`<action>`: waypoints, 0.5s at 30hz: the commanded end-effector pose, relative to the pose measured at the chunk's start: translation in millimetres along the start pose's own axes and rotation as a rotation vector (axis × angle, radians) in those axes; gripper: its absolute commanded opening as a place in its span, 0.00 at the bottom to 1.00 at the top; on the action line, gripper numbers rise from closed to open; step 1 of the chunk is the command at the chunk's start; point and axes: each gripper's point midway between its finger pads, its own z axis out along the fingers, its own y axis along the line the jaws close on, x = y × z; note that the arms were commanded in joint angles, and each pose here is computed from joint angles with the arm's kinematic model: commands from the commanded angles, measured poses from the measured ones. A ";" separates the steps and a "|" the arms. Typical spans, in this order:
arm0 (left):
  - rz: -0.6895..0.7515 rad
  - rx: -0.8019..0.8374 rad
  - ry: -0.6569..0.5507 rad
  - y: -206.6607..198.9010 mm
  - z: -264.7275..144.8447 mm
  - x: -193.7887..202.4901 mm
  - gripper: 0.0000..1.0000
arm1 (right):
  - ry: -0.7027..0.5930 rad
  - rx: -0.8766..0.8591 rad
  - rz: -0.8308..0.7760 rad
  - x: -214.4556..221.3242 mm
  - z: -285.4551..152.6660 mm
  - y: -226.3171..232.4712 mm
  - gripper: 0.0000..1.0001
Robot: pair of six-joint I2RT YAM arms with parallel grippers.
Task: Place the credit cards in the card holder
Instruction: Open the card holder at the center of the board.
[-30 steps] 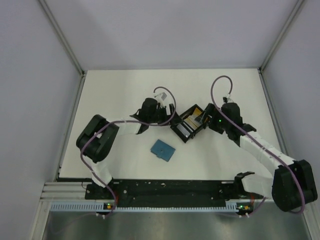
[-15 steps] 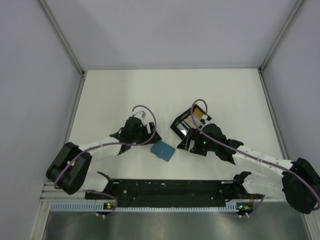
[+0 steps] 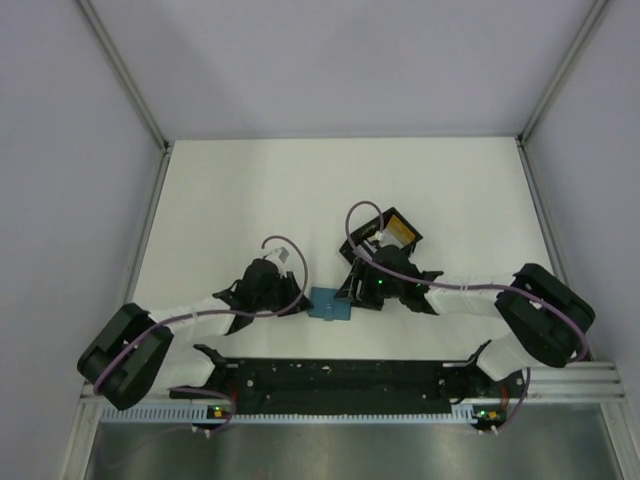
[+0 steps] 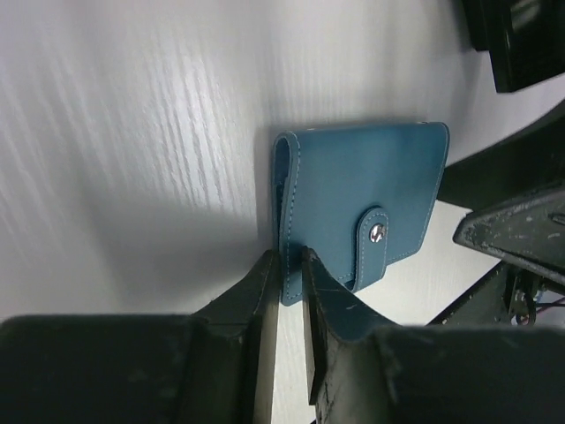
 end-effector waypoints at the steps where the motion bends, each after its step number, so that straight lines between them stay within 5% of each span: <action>1: -0.029 0.001 0.046 3.7 -2.2 24.9 0.23 | -0.018 -0.053 -0.090 -15.3 10.8 30.9 0.58; 6: -0.044 0.007 0.008 3.8 -4.2 21.6 0.62 | 0.017 -0.021 -0.117 -11.8 20.8 23.6 0.58; 10: -0.038 0.056 -0.009 -6.4 -4.2 16.9 0.53 | 0.039 0.006 -0.133 -6.4 24.7 12.7 0.49; 13: -0.040 0.075 -0.003 -10.3 -3.6 17.4 0.25 | 0.040 0.024 -0.183 -7.6 23.7 8.7 0.43; 15: -0.057 0.047 0.006 -3.9 -3.6 20.6 0.18 | 0.025 0.041 -0.252 -14.3 18.4 11.6 0.49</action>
